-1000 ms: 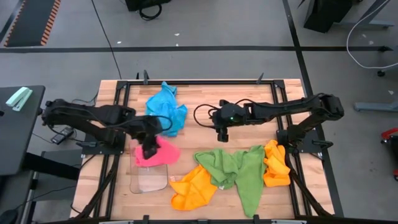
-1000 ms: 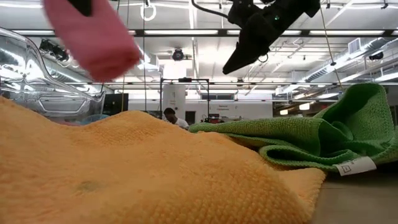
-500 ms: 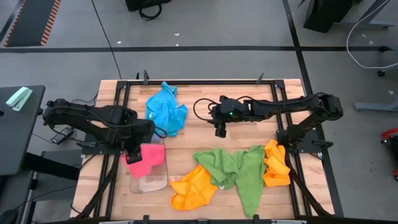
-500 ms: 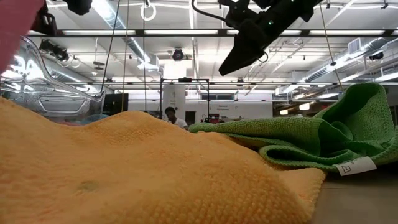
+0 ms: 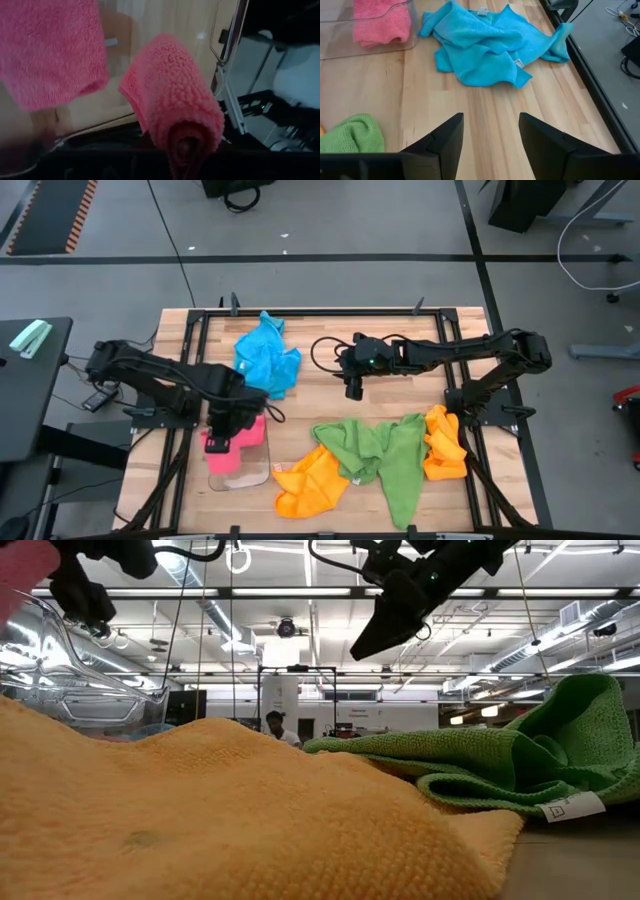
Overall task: Fold microfiber towels
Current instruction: Put the pink microfiber cloth into the transparent bin
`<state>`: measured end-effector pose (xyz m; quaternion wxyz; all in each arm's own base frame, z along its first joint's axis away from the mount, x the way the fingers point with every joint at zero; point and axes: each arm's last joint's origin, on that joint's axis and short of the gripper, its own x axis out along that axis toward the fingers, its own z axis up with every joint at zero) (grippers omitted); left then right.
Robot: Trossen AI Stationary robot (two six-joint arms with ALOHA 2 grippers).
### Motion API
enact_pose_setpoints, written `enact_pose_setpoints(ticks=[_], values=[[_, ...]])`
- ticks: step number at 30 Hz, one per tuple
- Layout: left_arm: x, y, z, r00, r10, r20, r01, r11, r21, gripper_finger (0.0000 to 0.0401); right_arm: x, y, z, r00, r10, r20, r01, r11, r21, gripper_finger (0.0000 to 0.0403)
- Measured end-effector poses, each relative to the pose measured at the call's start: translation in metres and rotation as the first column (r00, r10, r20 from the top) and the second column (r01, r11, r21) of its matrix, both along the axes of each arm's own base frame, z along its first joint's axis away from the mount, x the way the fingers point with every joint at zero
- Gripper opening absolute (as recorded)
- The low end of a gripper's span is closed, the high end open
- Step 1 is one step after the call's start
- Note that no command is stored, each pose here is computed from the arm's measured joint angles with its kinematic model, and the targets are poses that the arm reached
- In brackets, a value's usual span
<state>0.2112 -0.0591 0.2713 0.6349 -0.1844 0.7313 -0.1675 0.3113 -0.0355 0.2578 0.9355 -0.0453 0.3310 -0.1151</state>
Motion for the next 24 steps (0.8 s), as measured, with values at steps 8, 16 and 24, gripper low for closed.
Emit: enact_pose_setpoints(ticks=[8,16,24], values=[[0.012,-0.006,0.032,0.945,-0.252,0.209,0.24,0.967,0.084,0.0025,0.0,-0.003,0.001,1.0,-0.02,0.012,0.02,1.0,0.013,0.02],[0.003,-0.036,0.067,0.601,-0.756,0.258,0.685,0.654,0.322,0.0025,0.0,-0.007,0.001,0.998,-0.063,0.029,0.061,0.997,0.05,0.02],[-0.008,-0.058,0.083,0.535,-0.766,0.355,0.733,0.63,0.255,0.0017,0.0,-0.01,0.001,0.99,-0.134,0.047,0.129,0.986,0.105,0.02]])
